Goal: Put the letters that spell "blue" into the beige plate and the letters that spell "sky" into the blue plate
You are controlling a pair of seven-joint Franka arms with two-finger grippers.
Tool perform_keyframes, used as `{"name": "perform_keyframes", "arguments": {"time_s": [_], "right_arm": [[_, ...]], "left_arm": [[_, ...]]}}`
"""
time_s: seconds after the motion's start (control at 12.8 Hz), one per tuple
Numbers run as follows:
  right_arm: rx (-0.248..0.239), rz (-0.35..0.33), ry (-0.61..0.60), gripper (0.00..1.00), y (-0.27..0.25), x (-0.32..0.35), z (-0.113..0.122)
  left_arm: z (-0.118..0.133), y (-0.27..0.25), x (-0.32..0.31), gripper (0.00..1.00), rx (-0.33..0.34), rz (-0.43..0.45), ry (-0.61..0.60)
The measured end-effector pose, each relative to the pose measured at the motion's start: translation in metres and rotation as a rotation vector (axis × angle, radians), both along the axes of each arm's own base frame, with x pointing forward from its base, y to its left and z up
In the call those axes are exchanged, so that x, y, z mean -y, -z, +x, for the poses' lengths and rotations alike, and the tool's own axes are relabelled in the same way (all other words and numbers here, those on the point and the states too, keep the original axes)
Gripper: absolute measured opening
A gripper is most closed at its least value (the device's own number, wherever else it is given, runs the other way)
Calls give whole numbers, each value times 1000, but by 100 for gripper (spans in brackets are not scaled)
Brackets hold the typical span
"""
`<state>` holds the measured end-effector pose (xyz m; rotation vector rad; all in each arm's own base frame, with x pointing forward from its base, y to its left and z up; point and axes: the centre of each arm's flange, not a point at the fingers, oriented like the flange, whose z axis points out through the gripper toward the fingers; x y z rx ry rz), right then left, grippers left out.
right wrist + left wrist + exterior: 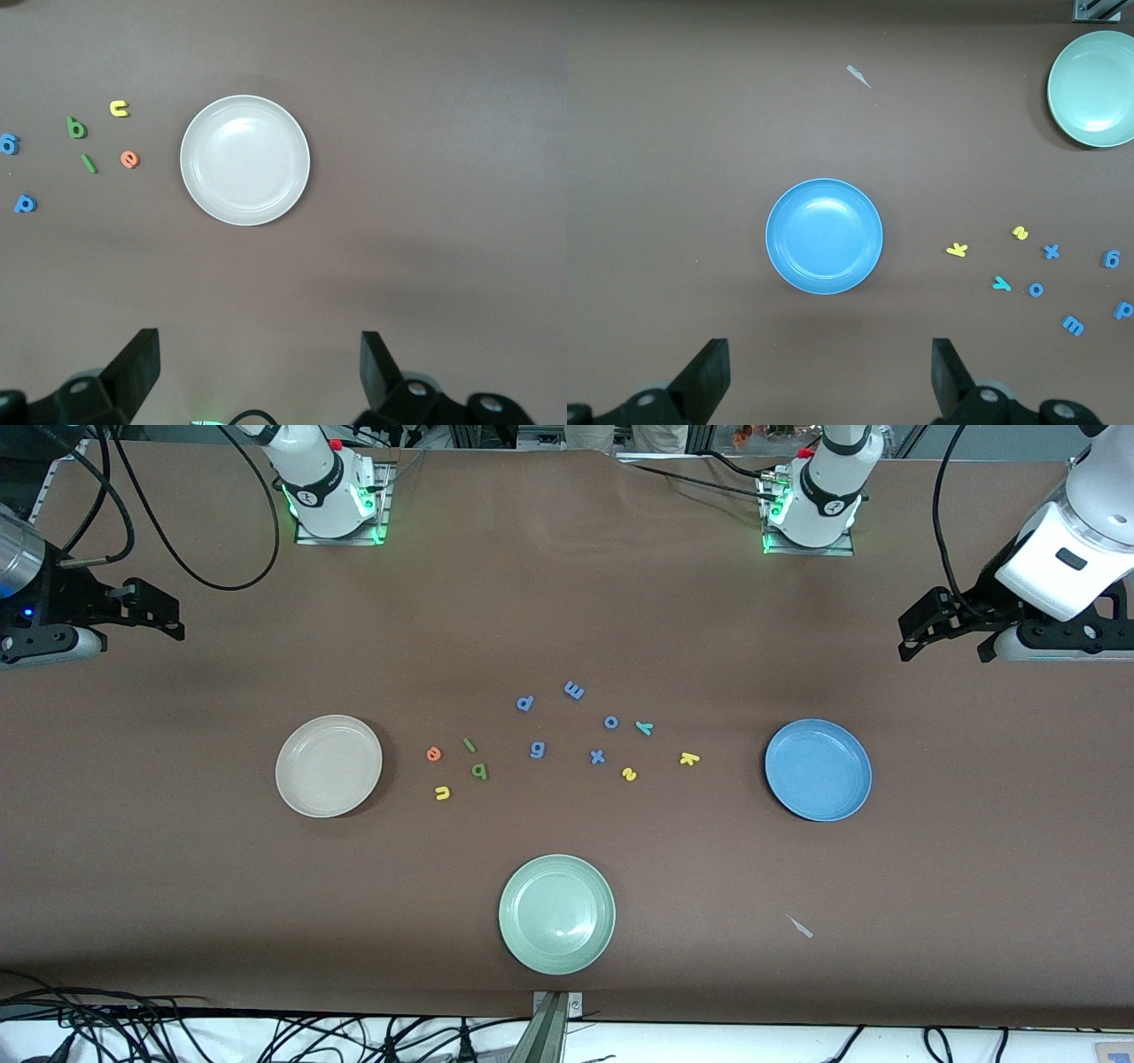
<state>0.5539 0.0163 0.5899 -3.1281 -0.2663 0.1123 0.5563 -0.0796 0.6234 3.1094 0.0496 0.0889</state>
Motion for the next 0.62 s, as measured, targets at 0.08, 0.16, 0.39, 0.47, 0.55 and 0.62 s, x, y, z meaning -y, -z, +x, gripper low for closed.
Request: {"name": "perform_keyframes", "arguments": {"time_s": [0.08,0.16,0.39,0.47,0.55,0.62], "right_arm": [[0,0,0,100,0,0,0],[0,0,0,100,0,0,0],[0,0,0,100,0,0,0],[0,0,0,100,0,0,0],[0,0,0,100,0,0,0],[0,0,0,100,0,0,0]], "left_arm": [[1,2,-1,100,-3,0,-2],[3,5,-2,100,-8,0,-4],[5,10,0,100,-16,0,0],[5,10,2,100,-16,0,5],[4,10,7,100,-16,0,13],[3,10,12,100,-18,1,22]]}}
